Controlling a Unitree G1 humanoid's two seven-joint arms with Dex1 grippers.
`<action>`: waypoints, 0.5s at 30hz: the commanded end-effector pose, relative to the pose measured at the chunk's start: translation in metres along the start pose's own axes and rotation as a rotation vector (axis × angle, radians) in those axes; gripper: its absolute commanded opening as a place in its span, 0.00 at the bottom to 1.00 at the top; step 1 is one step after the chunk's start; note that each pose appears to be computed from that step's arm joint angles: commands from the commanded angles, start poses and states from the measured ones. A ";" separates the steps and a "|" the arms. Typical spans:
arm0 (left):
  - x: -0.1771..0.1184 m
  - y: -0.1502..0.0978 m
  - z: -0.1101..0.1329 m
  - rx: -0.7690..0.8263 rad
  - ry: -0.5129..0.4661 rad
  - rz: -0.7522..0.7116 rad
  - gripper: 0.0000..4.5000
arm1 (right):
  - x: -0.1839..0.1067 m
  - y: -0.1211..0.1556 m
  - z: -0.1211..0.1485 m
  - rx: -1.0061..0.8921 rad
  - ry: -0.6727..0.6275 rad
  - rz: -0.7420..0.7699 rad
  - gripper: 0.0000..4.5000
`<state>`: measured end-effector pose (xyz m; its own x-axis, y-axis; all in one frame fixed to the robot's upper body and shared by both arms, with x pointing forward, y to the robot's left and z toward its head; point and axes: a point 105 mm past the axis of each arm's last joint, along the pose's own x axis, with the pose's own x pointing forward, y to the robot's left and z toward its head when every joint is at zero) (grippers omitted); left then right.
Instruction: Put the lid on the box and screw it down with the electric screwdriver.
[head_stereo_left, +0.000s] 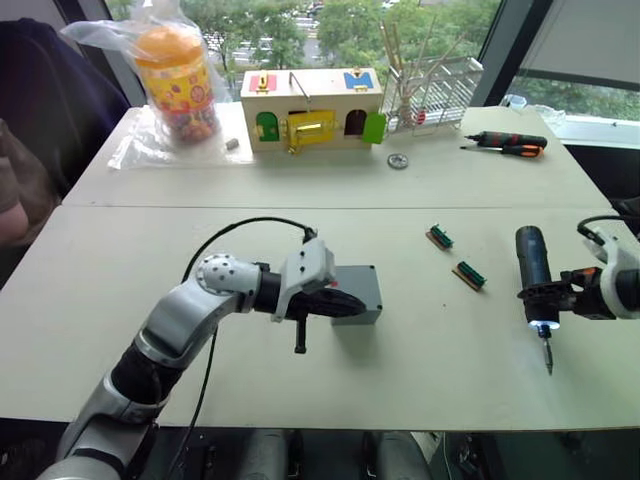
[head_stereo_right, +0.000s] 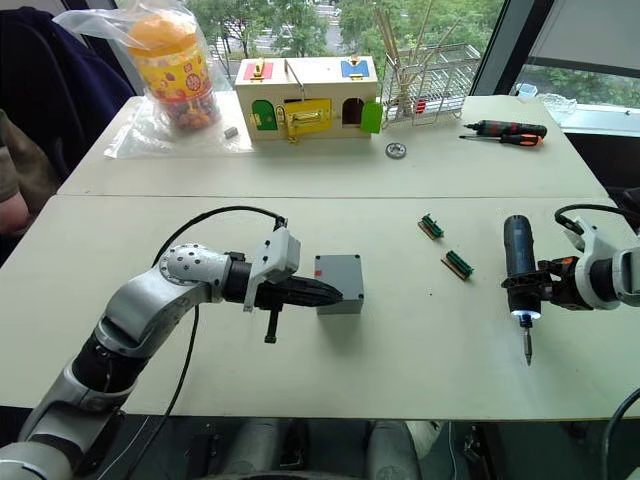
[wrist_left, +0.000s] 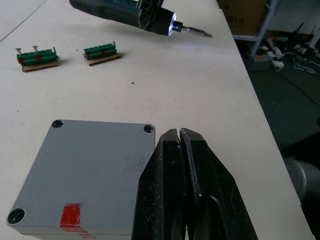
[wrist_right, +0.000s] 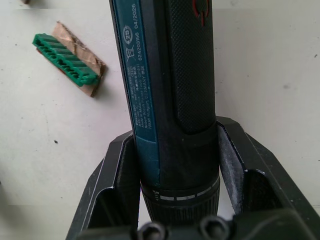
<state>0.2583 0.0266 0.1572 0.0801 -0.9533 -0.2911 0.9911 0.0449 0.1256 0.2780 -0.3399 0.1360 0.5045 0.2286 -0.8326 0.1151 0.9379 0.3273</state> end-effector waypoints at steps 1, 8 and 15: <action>-0.007 0.005 0.007 0.030 -0.012 0.053 0.00 | -0.005 -0.003 0.014 -0.040 -0.053 -0.008 0.39; -0.014 0.025 0.020 0.019 -0.073 0.142 0.00 | 0.006 -0.008 0.012 -0.065 -0.028 -0.013 0.62; -0.053 0.080 0.009 -0.016 -0.035 0.424 0.00 | -0.028 0.012 0.067 -0.304 -0.303 -0.033 0.99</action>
<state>0.3182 0.0608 0.1815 0.3923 -0.8951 -0.2118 0.9156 0.3581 0.1827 0.3054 -0.3561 0.1444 0.5993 0.1472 -0.7869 0.0049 0.9822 0.1875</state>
